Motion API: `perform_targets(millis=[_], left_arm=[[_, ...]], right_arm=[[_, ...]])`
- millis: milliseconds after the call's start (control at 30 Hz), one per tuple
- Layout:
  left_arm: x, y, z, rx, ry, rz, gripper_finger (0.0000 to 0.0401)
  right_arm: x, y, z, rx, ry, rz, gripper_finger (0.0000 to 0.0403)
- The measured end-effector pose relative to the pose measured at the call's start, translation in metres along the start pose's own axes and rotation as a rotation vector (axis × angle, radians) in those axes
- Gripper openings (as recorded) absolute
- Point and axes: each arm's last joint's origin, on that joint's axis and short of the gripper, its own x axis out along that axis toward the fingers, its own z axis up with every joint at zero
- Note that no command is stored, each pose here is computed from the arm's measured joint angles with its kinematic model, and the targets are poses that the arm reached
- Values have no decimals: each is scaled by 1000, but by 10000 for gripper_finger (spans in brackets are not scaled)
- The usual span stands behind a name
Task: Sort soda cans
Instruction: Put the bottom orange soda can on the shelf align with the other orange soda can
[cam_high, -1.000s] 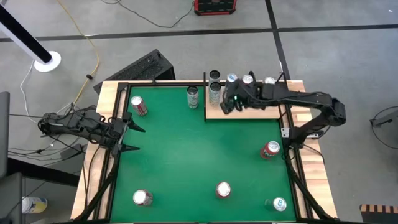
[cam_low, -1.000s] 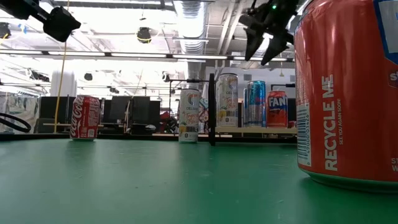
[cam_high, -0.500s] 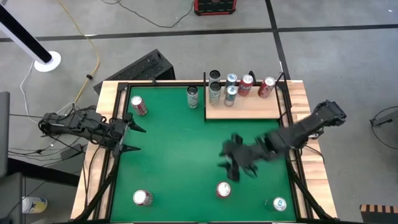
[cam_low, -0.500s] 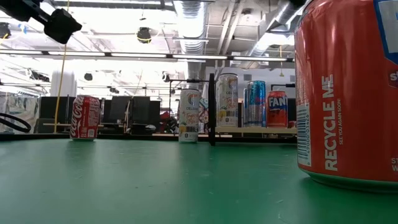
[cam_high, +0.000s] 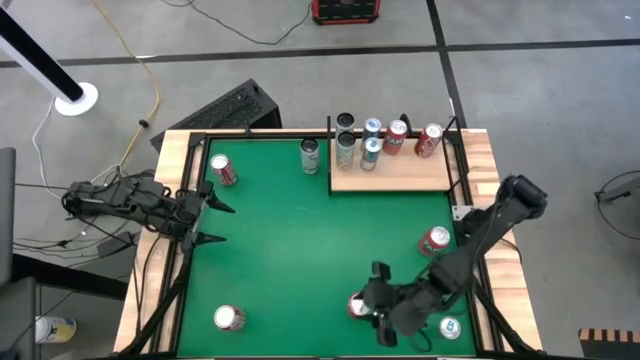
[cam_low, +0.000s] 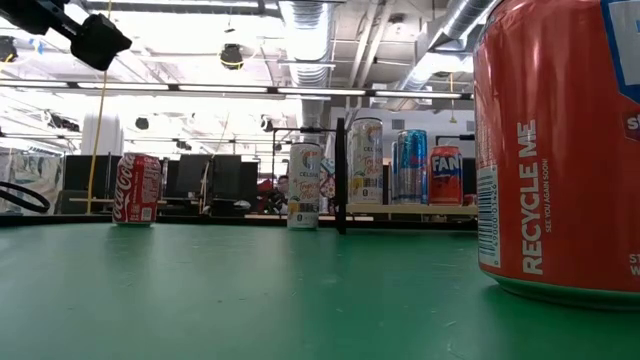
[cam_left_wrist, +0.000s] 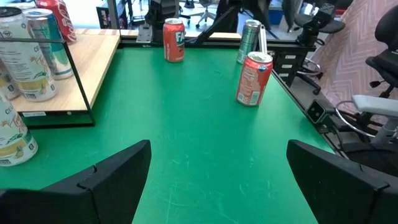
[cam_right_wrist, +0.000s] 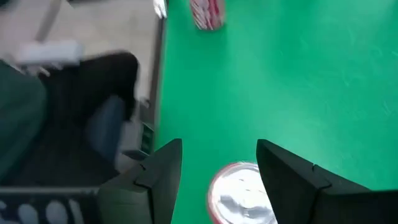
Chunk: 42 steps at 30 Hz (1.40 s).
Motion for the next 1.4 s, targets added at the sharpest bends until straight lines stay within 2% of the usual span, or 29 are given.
perform_targets(millis=[200,500,633,900,1267,1400], left_arm=[[0,0,0,0,0,-1,360],[0,0,0,1,0,-1,360],[0,0,0,1,0,-1,360],[0,0,0,1,0,-1,360],[0,0,0,1,0,-1,360],[0,0,0,1,0,-1,360]], right_arm=[[24,-6,-4,-41,36,-40,256],[22,-3,-6,-83,39,-25,297],[22,-7,-11,-108,92,-63,309],[21,-11,-16,-78,139,-101,333],[16,-3,-24,-95,154,-89,343],[20,-3,-27,-109,152,-119,343]])
